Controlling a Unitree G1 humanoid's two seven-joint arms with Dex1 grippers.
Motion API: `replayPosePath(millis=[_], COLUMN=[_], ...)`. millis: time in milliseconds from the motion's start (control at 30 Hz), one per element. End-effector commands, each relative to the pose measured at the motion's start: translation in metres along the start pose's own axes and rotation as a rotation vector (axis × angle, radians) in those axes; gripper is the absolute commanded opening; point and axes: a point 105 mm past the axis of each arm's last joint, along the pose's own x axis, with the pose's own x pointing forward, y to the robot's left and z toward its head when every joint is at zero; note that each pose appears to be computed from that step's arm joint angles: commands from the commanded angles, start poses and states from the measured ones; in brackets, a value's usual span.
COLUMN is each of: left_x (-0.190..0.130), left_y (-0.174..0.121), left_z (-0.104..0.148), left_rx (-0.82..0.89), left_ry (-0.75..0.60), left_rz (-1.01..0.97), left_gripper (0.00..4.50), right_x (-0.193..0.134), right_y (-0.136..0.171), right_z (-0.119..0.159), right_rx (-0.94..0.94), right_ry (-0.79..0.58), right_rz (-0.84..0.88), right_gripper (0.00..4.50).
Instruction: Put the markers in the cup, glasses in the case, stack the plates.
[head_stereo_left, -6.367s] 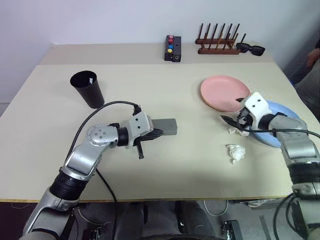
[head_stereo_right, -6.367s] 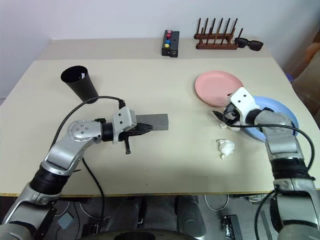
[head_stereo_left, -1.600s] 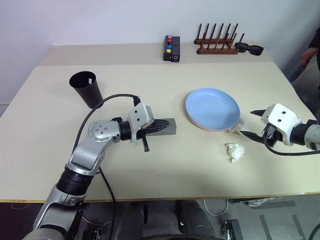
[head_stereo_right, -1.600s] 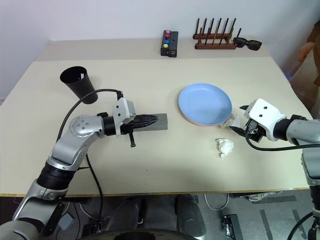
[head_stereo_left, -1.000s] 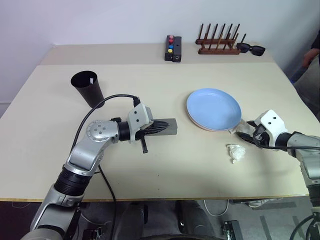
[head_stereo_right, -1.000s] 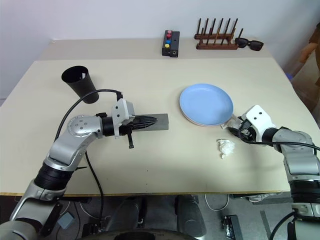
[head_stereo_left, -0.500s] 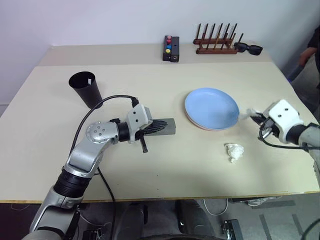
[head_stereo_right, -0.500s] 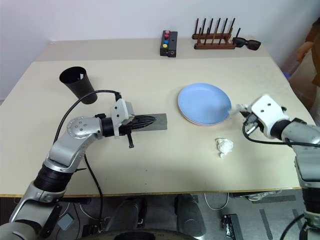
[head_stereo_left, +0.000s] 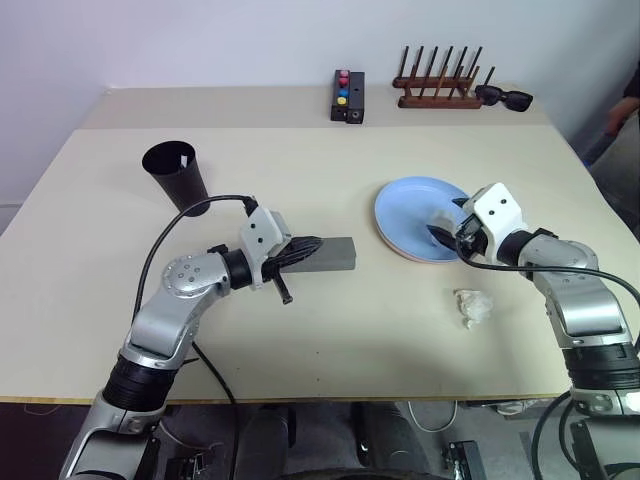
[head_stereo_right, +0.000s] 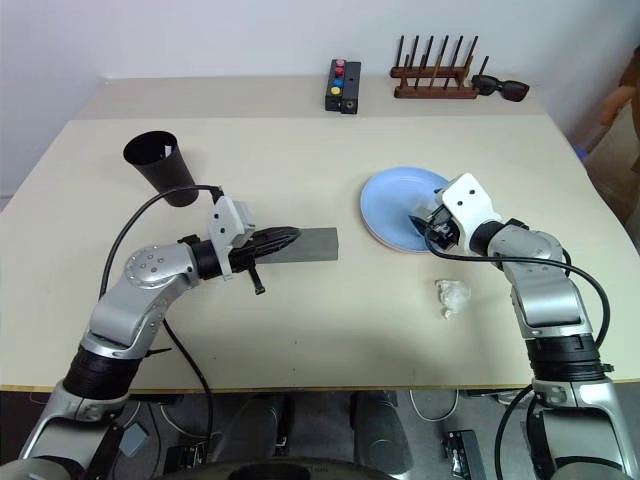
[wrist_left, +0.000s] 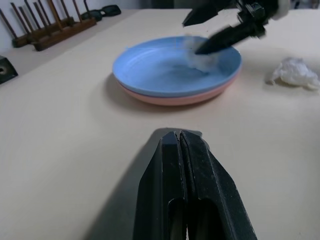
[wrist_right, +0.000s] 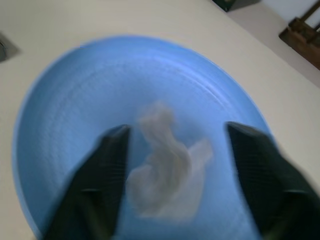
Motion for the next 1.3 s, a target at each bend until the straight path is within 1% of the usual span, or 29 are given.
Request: replayPosePath(millis=[33,100,167,233,333,433,500,633,733,800,833,867,900,933,1000,1033,1067,1167,1233,1300], left_x=[-0.006,-0.008,-0.008,-0.007,-0.006,-0.007,-0.008,-0.008,-0.007,-0.007,-0.007,-0.007,-0.007,-0.008,-0.008,-0.008,-0.008,-0.008,-0.008,-0.008], left_y=[-0.002,-0.002,-0.003,-0.005,-0.006,-0.01,-0.01,-0.007,-0.007,-0.007,-0.006,-0.006,-0.006,-0.006,-0.006,-0.006,-0.005,-0.003,-0.001,0.001], left_z=[0.009,0.008,0.008,0.01,0.015,0.02,0.019,0.016,0.014,0.013,0.013,0.012,0.012,0.011,0.01,0.009,0.009,0.008,0.007,0.006], left_rx=[-0.002,-0.011,-0.008,-0.007,-0.01,-0.014,-0.011,-0.006,-0.002,0.0,0.001,0.002,0.004,0.006,0.009,0.01,0.011,0.015,0.014,0.014], left_ry=[-0.035,-0.034,-0.029,-0.033,-0.049,-0.067,-0.058,-0.039,-0.034,-0.033,-0.032,-0.03,-0.029,-0.028,-0.026,-0.025,-0.025,-0.026,-0.027,-0.028], left_rz=[0.005,0.002,-0.017,-0.042,-0.075,-0.118,-0.131,-0.127,-0.126,-0.12,-0.117,-0.115,-0.114,-0.113,-0.11,-0.108,-0.106,-0.084,-0.069,-0.052], left_gripper=[0.0,0.0,0.0,0.0,0.0,0.0,0.0,0.0,0.0,0.0,0.0,0.0,0.0,0.0,0.0,0.0,0.0,0.0,0.0,0.0], right_x=[-0.029,-0.041,-0.063,-0.084,-0.102,-0.104,-0.103,-0.095,-0.087,-0.085,-0.086,-0.086,-0.086,-0.087,-0.088,-0.088,-0.088,-0.084,-0.075,-0.061], right_y=[-0.016,-0.015,-0.009,0.006,0.028,0.044,0.054,0.066,0.07,0.065,0.063,0.062,0.061,0.06,0.057,0.055,0.051,0.039,0.028,0.018], right_z=[0.02,0.02,0.015,0.008,-0.001,-0.018,-0.029,-0.043,-0.056,-0.061,-0.062,-0.063,-0.064,-0.064,-0.064,-0.063,-0.06,-0.037,-0.016,-0.002], right_rx=[-0.049,-0.045,-0.001,0.036,0.075,0.13,0.176,0.237,0.254,0.256,0.263,0.266,0.261,0.254,0.244,0.234,0.218,0.161,0.142,0.123], right_ry=[-0.063,-0.061,-0.04,0.011,0.074,0.125,0.148,0.156,0.186,0.198,0.2,0.203,0.209,0.213,0.212,0.207,0.199,0.112,0.031,-0.021], right_rz=[-0.033,-0.019,0.024,0.104,0.196,0.182,0.165,0.127,0.103,0.084,0.081,0.085,0.093,0.097,0.098,0.097,0.093,0.08,0.047,0.009], right_gripper=[3.37,3.37,3.37,3.37,3.37,3.37,3.37,3.37,3.37,3.37,2.86,2.56,2.07,1.69,0.61,0.18,0.03,0.03,0.03,0.03])
